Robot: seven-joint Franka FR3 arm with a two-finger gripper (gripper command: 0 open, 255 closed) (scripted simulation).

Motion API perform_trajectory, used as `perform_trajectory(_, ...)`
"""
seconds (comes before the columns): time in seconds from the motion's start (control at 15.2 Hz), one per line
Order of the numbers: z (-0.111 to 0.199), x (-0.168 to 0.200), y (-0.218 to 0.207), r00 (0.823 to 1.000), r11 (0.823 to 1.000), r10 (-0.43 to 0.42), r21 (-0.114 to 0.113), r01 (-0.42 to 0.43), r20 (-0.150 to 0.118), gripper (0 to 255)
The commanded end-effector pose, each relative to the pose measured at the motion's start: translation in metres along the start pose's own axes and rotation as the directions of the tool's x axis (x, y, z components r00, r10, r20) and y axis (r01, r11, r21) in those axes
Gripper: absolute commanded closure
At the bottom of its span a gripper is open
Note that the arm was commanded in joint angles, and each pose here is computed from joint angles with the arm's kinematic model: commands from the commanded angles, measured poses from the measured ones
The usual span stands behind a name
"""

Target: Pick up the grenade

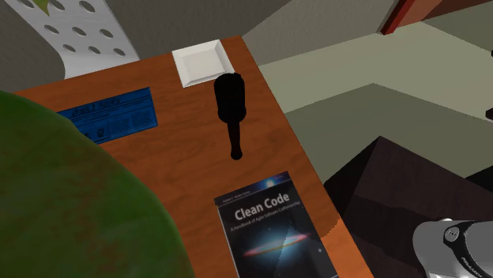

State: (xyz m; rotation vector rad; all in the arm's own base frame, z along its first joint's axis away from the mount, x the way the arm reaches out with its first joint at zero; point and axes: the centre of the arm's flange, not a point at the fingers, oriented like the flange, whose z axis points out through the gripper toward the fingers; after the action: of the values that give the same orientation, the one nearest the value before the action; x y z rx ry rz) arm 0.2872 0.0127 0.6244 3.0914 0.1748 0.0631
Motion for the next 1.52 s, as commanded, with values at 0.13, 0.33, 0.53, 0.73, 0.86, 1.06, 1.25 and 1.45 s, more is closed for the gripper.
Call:
perform_trajectory(0.13,0.007,0.025,-0.005,1.0,1.0,-0.003,0.002,0.003,0.0,0)
perform_trajectory(0.33,0.018,0.062,-0.012,1.0,1.0,-0.008,0.004,0.008,0.0,0)
perform_trajectory(0.53,0.029,0.099,-0.019,1.0,1.0,-0.013,0.007,0.013,0.0,0)
perform_trajectory(0.73,0.04,0.137,-0.027,1.0,1.0,-0.017,0.009,0.017,0.0,0)
perform_trajectory(0.86,0.048,0.162,-0.032,1.0,1.0,-0.021,0.011,0.021,0.0,0)
perform_trajectory(1.06,0.059,0.199,-0.039,1.0,1.0,-0.025,0.014,0.025,0.0,0)
perform_trajectory(1.25,0.07,0.236,-0.048,1.0,0.999,-0.03,0.016,0.03,0.0,0)
perform_trajectory(1.45,0.08,0.273,-0.056,0.999,0.999,-0.035,0.019,0.035,0.0,0)
